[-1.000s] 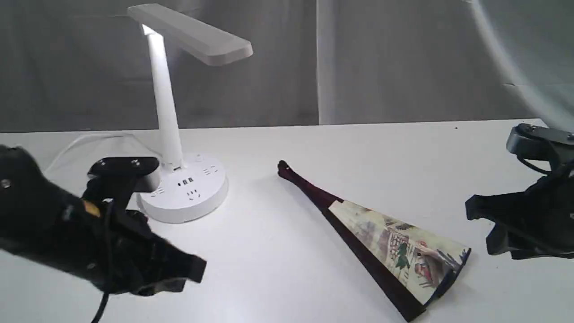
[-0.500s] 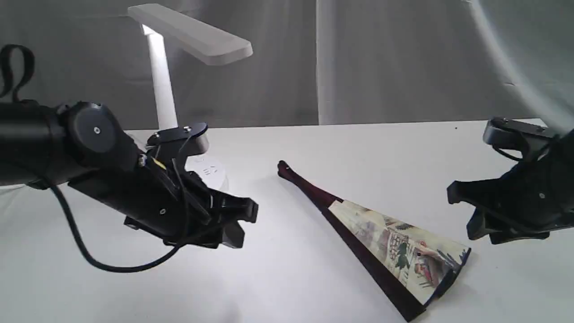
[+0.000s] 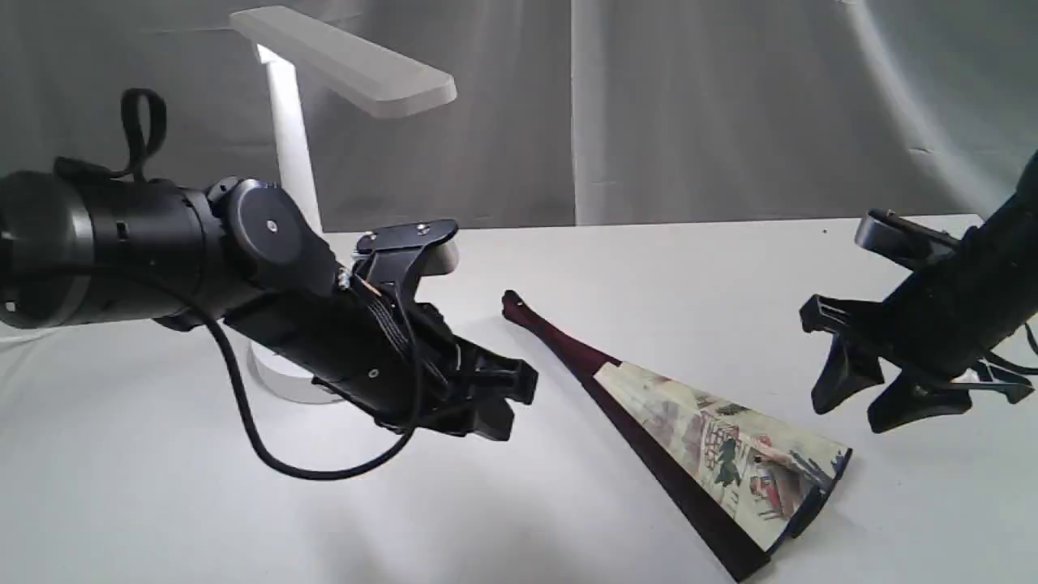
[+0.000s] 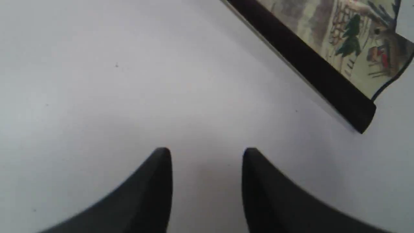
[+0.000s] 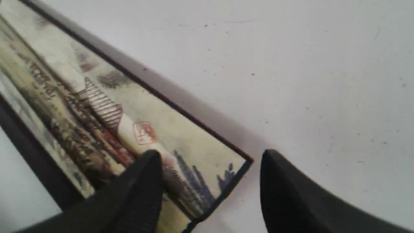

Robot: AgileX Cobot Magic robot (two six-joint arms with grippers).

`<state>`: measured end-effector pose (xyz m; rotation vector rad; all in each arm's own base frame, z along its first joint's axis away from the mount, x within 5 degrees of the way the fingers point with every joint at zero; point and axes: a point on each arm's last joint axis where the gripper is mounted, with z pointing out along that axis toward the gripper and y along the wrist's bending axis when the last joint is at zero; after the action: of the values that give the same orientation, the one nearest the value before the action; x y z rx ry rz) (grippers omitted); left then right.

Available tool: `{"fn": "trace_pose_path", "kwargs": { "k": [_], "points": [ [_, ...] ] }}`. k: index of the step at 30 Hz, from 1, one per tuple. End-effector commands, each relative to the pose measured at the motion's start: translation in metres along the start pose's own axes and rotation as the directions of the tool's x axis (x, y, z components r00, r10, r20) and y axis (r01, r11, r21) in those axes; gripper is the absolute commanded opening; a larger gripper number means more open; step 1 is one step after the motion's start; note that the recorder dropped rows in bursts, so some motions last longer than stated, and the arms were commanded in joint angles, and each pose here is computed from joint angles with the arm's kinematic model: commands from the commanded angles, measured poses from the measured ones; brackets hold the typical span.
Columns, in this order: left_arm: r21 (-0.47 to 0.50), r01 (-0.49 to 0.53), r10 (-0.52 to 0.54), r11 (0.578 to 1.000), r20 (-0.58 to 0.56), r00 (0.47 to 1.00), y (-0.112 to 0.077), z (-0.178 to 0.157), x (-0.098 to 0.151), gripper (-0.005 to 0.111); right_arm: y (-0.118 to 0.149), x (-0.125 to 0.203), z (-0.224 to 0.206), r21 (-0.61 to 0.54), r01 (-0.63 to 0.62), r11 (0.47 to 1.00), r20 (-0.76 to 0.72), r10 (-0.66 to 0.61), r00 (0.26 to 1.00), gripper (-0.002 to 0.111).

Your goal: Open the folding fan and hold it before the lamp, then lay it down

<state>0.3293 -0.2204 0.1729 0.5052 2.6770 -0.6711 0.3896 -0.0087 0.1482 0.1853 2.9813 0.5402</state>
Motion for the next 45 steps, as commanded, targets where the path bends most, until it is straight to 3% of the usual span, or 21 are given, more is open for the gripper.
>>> {"fn": "trace_pose_path", "kwargs": {
  "k": [1, 8, 26, 28, 38, 45],
  "points": [
    [0.001, -0.002, 0.002, 1.0, 0.067, 0.998, -0.009, 0.006, -0.005, 0.037, -0.01, -0.002, 0.007, -0.035, 0.019, 0.999, -0.03, -0.02, 0.999, 0.047],
    [-0.015, -0.016, 0.017, 1.0, 0.091, 0.996, -0.009, 0.021, -0.005, 0.037, -0.012, -0.001, 0.029, -0.108, 0.08, 0.991, -0.07, -0.088, 0.994, 0.047],
    [-0.025, -0.023, 0.025, 0.999, 0.103, 0.994, -0.008, 0.021, -0.006, 0.037, -0.014, 0.0, 0.042, -0.155, 0.142, 0.978, -0.084, -0.156, 0.984, 0.046],
    [-0.025, -0.023, 0.025, 0.999, 0.103, 0.994, -0.008, 0.021, -0.006, 0.037, -0.015, 0.002, 0.047, -0.161, 0.135, 0.978, -0.102, -0.153, 0.983, 0.042],
    [-0.029, -0.066, 0.067, 0.997, 0.049, 0.997, -0.008, 0.021, -0.001, 0.037, -0.016, 0.005, 0.052, -0.18, 0.129, 0.975, -0.142, -0.155, 0.978, 0.0],
    [-0.043, -0.085, 0.085, 0.995, 0.003, 0.996, -0.004, 0.02, 0.002, 0.037, -0.008, 0.01, 0.045, -0.273, 0.169, 0.947, -0.17, -0.22, 0.961, 0.0]
  ]
}}
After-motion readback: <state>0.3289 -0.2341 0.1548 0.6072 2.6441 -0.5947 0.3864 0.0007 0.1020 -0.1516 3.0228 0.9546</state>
